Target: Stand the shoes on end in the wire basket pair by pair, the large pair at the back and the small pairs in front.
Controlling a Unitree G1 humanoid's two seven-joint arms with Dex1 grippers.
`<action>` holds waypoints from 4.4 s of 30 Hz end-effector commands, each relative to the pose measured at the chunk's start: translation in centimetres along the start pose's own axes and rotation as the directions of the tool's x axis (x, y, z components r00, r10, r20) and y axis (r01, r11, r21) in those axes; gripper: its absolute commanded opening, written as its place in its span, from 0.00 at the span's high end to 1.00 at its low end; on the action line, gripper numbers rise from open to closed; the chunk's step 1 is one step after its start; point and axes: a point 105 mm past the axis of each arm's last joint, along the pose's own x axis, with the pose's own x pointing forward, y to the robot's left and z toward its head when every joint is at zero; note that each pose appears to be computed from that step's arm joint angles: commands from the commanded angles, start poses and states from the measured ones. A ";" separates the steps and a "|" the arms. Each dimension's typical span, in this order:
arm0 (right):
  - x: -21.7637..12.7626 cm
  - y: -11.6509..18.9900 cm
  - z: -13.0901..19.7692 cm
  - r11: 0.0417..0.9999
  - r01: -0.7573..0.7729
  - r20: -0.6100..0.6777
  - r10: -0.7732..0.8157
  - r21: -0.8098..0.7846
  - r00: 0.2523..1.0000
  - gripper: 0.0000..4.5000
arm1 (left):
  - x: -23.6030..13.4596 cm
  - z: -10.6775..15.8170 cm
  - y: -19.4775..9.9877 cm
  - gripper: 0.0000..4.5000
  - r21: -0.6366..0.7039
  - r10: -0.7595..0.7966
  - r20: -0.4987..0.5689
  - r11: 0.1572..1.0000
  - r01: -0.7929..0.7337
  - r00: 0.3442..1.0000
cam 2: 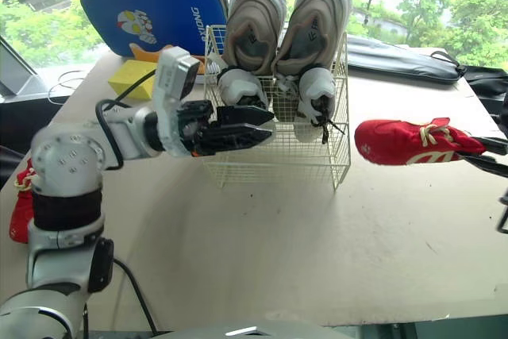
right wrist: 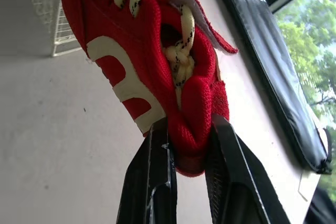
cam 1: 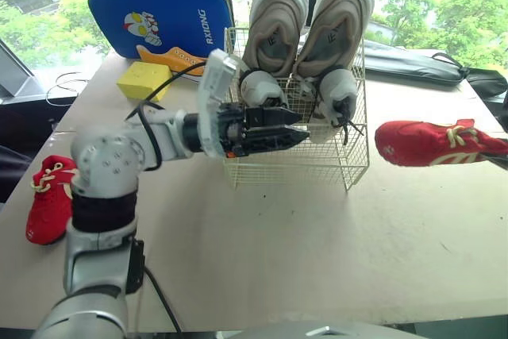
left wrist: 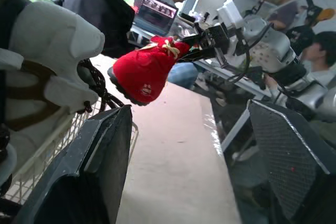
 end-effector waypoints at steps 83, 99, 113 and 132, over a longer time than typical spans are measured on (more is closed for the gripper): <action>10.8 2.8 17.5 0.492 -0.711 0.805 0.031 0.503 0.592 1.00 | 0.3 1.9 -0.1 0.04 0.335 -0.047 0.191 0.942 -0.021 0.980; 10.3 2.0 11.5 0.860 -0.261 0.712 -0.154 0.437 0.685 1.00 | -5.9 -4.4 -3.7 0.04 0.352 0.146 0.023 0.925 -0.145 0.989; 15.2 5.6 6.5 0.916 -0.172 0.642 -0.110 0.361 0.759 1.00 | -6.3 -4.5 -2.5 0.04 0.374 0.201 0.092 0.901 -0.221 0.975; 19.8 9.1 3.8 0.844 -0.269 0.608 -0.083 0.464 0.790 0.42 | -7.0 -5.9 -3.7 0.02 0.325 0.264 0.083 0.904 -0.276 0.961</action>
